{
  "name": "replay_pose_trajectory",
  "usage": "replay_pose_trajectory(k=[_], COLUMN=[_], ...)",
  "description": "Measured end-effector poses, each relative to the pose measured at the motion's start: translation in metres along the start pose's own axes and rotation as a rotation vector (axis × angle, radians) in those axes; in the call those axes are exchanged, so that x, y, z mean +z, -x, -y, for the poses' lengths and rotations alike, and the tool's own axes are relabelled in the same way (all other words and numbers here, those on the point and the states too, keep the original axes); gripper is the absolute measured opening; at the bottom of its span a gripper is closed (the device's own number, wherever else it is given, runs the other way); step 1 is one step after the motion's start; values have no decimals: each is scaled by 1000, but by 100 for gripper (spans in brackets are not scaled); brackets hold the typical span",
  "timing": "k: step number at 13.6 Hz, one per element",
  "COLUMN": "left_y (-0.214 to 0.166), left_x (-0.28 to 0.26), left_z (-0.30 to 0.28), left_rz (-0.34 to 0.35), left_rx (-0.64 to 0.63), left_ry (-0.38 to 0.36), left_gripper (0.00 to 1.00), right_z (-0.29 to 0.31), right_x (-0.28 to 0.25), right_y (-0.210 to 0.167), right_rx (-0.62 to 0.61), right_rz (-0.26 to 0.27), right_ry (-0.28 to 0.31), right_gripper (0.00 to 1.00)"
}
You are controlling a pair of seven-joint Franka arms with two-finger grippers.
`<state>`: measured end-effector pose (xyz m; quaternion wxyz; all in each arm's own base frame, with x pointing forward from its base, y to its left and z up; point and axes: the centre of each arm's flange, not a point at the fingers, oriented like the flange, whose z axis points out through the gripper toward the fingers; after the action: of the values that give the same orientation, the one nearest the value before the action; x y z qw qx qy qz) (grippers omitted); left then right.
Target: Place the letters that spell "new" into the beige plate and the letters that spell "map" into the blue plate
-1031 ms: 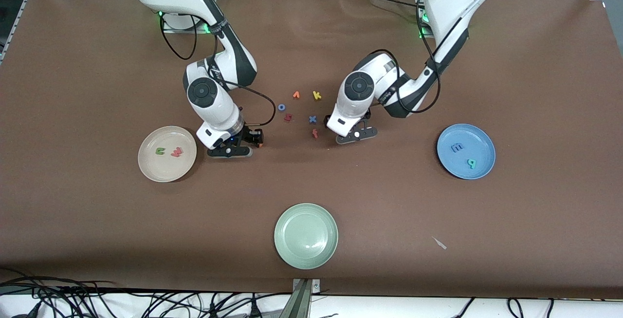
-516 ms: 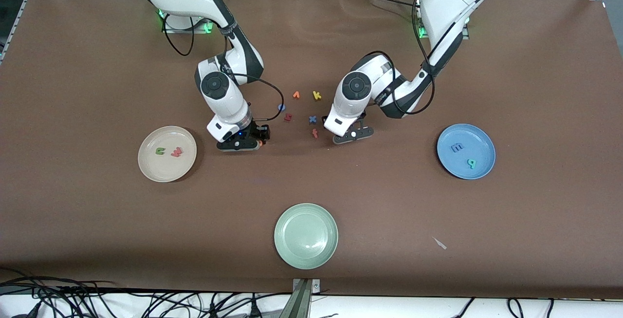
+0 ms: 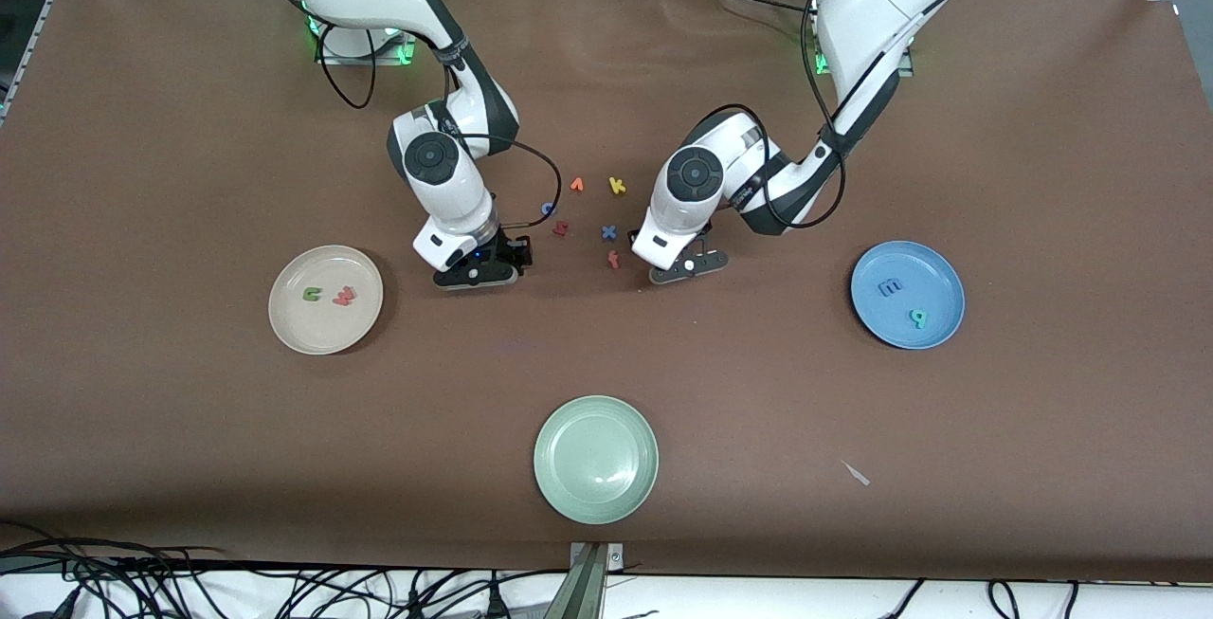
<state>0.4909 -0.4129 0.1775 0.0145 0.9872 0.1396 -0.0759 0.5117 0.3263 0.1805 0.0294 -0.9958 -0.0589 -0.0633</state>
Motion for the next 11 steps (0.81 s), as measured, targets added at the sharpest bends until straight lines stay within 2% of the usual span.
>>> replay_pose_trajectory(k=[3,7,8,11], left_y=[0,1,2,2], left_x=[3,2,3,6], left_z=[0,-7,-8,-8], left_rz=[4,1,3,6], left_rx=[-1,5,5,6], left_ry=[-1,8,7,5], left_gripper=[58,48,43,41], right_z=[-1,-2,-2,-2], right_x=[-1,6,7,7], right_y=[-2,-1,-1,-1], right_rx=[-42,-53,-54,-55], right_rz=[-16,-30,-30,-30], right_ry=[2,-1,0,0], right_gripper=[75,74,73,66])
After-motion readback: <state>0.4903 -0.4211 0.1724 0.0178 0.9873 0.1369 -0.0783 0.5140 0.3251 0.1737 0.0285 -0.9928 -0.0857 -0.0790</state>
